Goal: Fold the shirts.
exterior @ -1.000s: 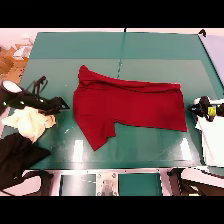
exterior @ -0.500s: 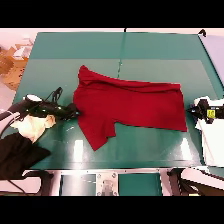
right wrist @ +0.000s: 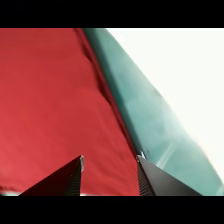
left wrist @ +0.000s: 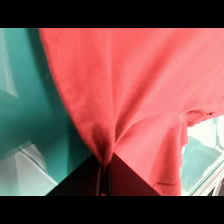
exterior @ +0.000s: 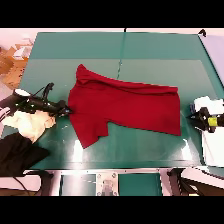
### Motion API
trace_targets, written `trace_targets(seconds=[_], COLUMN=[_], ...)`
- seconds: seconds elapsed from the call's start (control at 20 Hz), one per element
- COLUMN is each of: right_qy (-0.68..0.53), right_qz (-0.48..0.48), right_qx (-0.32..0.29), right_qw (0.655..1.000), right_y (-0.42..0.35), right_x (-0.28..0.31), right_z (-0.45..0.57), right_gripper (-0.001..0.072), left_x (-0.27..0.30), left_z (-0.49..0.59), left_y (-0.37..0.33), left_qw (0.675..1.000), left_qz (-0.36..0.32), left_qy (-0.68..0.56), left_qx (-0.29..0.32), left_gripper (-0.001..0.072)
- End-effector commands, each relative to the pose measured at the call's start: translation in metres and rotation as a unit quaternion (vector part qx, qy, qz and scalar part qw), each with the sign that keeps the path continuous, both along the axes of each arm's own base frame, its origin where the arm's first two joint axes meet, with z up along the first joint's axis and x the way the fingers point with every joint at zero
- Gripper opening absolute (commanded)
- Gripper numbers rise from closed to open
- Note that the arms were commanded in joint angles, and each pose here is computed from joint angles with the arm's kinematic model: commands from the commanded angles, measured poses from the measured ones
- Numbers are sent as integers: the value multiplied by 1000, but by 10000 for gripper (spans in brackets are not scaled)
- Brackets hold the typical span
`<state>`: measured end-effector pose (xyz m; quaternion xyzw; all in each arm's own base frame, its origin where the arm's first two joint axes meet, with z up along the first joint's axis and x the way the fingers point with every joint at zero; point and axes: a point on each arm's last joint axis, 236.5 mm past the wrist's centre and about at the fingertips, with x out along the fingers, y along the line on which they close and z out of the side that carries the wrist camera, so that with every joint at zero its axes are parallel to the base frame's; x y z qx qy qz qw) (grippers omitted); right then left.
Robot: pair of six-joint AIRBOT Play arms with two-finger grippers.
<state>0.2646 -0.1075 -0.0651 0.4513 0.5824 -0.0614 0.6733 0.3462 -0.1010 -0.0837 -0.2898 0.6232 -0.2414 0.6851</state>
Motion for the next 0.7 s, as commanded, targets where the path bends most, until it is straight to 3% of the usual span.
trace_targets(seconds=[0.0,0.2,0.65], right_qy=[63,83,-3], right_qz=[12,-17,-43], right_qx=[48,50,81], right_qw=[997,995,996], right_y=[30,46,55], right_x=[-43,-60,-16], right_z=[-26,-63,-59], right_gripper=[406,406,396], left_x=[-2,-2,-1], left_z=[2,2,2], left_y=[5,5,5], left_qw=[1000,1000,1000], left_qz=[-8,-9,-8], left_qy=[-2,-3,-3], left_qx=[-1,0,0], left_gripper=[24,24,24])
